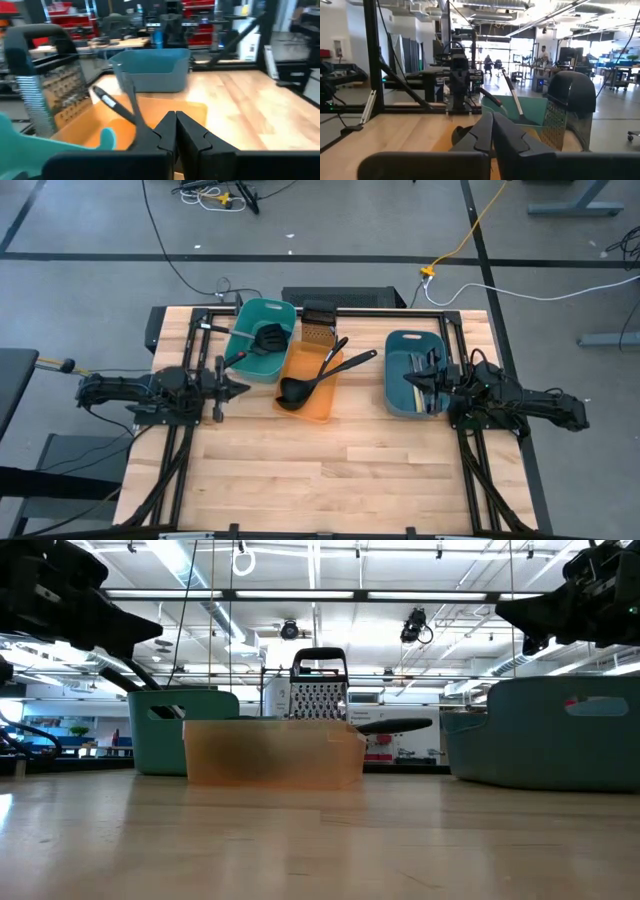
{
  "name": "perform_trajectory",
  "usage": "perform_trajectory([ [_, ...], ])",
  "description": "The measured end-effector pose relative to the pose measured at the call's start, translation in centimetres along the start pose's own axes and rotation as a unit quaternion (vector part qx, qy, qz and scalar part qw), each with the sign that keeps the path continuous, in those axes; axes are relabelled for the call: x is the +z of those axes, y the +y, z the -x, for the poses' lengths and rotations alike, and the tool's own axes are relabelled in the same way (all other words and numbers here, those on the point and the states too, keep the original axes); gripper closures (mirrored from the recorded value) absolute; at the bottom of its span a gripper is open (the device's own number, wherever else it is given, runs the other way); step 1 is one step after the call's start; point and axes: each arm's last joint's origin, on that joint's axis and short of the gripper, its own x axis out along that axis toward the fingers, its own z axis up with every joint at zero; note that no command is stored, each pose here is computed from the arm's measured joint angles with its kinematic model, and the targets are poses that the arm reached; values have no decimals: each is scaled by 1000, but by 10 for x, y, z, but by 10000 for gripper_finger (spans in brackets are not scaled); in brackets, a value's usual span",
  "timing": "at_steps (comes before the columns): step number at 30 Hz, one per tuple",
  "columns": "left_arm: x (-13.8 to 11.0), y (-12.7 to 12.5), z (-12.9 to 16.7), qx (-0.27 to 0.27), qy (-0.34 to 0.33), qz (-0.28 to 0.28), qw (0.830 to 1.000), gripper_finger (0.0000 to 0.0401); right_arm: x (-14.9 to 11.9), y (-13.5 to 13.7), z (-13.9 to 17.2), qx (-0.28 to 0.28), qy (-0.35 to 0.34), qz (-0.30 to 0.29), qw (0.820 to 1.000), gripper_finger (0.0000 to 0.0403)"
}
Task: Pick & Place Kitchen Items
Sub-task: Return to Home Position
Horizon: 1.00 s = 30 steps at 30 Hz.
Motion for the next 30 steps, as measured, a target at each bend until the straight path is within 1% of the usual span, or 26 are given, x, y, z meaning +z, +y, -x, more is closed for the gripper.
perform_trajectory([
  [2,0,0,0,-5,0,-3,1000,382,0,0,0,0,0,6,1000,378],
  [4,0,1,0,17,2,-5,1000,382,0,0,0,-4,0,9,1000,376],
  [7,-1,3,0,58,3,16,998,390,0,0,0,-4,1,4,1000,375],
  [10,-1,3,0,58,3,17,998,396,1,0,0,9,-3,-9,1000,375],
  [14,-1,2,0,35,3,15,999,391,5,2,0,38,-24,-6,999,374],
  [16,0,1,0,24,2,9,1000,384,7,1,0,22,-34,-5,999,374],
  [17,-1,1,0,24,3,9,1000,382,7,0,0,-1,-35,-14,999,374],
  [19,-1,2,0,39,4,19,999,380,6,-3,0,-46,-33,-34,998,374],
  [21,-1,3,0,51,3,29,998,383,5,-4,0,-66,-30,-46,996,374],
  [26,-1,3,0,56,3,27,998,395,3,-4,0,-65,-18,-50,997,374],
  [30,-1,4,0,68,3,27,997,394,3,-2,0,-29,-17,-48,998,374],
])
